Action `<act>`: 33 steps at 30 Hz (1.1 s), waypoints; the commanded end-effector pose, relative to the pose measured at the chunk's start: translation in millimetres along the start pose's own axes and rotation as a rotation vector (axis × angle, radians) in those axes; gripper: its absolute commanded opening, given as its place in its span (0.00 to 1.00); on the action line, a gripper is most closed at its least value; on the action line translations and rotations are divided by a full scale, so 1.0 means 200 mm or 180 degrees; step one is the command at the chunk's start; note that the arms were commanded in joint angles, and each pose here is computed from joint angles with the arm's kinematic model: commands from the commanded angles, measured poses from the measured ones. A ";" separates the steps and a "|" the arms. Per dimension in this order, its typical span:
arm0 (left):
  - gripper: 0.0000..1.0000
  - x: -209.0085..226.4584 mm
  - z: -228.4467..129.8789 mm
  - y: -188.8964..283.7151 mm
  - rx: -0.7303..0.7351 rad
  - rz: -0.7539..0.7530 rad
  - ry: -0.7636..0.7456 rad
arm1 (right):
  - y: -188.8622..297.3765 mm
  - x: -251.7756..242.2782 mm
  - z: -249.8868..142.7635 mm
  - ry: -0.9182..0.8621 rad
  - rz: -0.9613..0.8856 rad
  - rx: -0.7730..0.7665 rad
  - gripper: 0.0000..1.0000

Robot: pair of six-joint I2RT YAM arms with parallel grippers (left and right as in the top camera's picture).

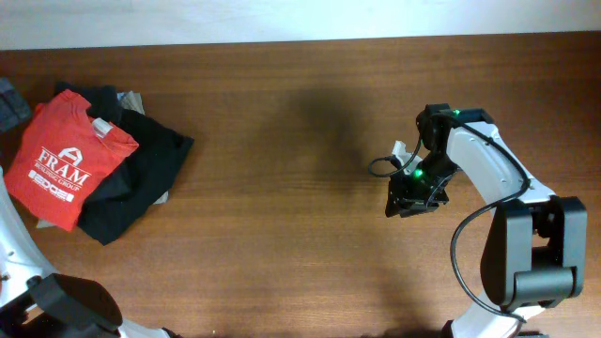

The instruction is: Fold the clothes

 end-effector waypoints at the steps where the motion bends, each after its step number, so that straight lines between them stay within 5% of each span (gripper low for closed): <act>1: 0.96 -0.20 -0.11 -0.03 0.0292 -0.0563 -0.0076 | 0.02 0.01 0.01 0.0060 -0.0016 -0.0068 0.36; 2: 0.58 -0.22 -0.25 -0.09 0.0620 -0.0544 -0.0115 | 0.02 0.01 0.01 0.0059 -0.0016 -0.0067 0.36; 3: 0.33 -0.24 -0.35 -0.15 0.0860 -0.0511 -0.0091 | 0.02 0.01 0.01 0.0059 -0.0015 -0.0066 0.36; 5: 0.15 -0.25 -0.50 -0.28 0.1223 -0.0449 -0.0087 | 0.02 0.01 0.00 0.0058 -0.0016 -0.0063 0.36; 6: 0.15 -0.24 -0.56 -0.35 0.1348 -0.0419 -0.0088 | 0.02 0.01 0.00 0.0055 -0.0013 -0.0056 0.36; 7: 0.17 -0.24 -0.62 -0.46 0.1466 -0.0389 -0.0085 | 0.02 0.01 0.00 0.0053 -0.0012 -0.0053 0.36; 8: 0.54 -0.23 -0.70 -0.59 0.1564 -0.0367 -0.0081 | 0.02 0.01 0.00 0.0052 -0.0011 -0.0053 0.36; 9: 0.79 -0.25 -0.78 -0.67 0.1697 -0.0449 -0.0061 | 0.02 0.01 0.00 0.0051 -0.0010 -0.0051 0.36; 10: 0.95 -0.30 -0.84 -0.71 0.1835 -0.0646 0.0002 | 0.02 0.01 0.00 0.0048 -0.0007 -0.0042 0.36; 11: 0.98 -0.35 -0.87 -0.72 0.1924 -0.0864 0.0066 | 0.02 0.01 -0.01 0.0043 -0.0004 -0.0033 0.36; 14: 0.99 -0.38 -0.72 -0.60 0.1672 -0.0940 0.0013 | 0.02 0.01 -0.01 0.0046 -0.0006 -0.0035 0.36; 18: 0.99 -0.59 -0.29 0.01 0.0707 -0.1339 -0.0247 | 0.02 0.01 0.00 0.0067 -0.0015 -0.0062 0.37; 20: 0.99 -0.73 -0.37 0.12 0.0818 -0.1512 -0.0403 | 0.02 0.00 0.04 0.0093 -0.0041 -0.0148 0.47; 22: 0.99 -0.91 -0.53 0.17 0.1034 -0.1660 -0.0693 | 0.03 0.01 0.10 0.0157 0.0029 -0.0324 0.94; 23: 0.99 -1.03 -0.66 0.22 0.1186 -0.1716 -0.0969 | 0.04 -0.01 0.17 0.0236 -0.0025 -0.0498 0.99; 26: 0.99 -1.00 -1.06 0.36 0.2040 -0.1289 -0.1470 | 0.18 -0.09 0.23 0.0125 -0.0167 -0.0751 0.99; 29: 0.99 -0.78 -1.20 0.48 0.2700 -0.0840 -0.1564 | 0.43 -0.10 0.19 -0.0132 -0.0208 -0.0994 0.99; 33: 0.99 -0.70 -1.13 0.62 0.2434 -0.0801 -0.1542 | 0.69 -0.05 0.03 -0.0205 -0.0836 -0.1441 0.99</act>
Point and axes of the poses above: each gripper's point midway between its finger pads, its own y axis back along the fingers, its own x axis along the line the jaws close on, z = x × y, the point moved 1 cm from there along y, back along the fingers, and after that the axes turned 12 degrees about y, right-handed, at the moved point
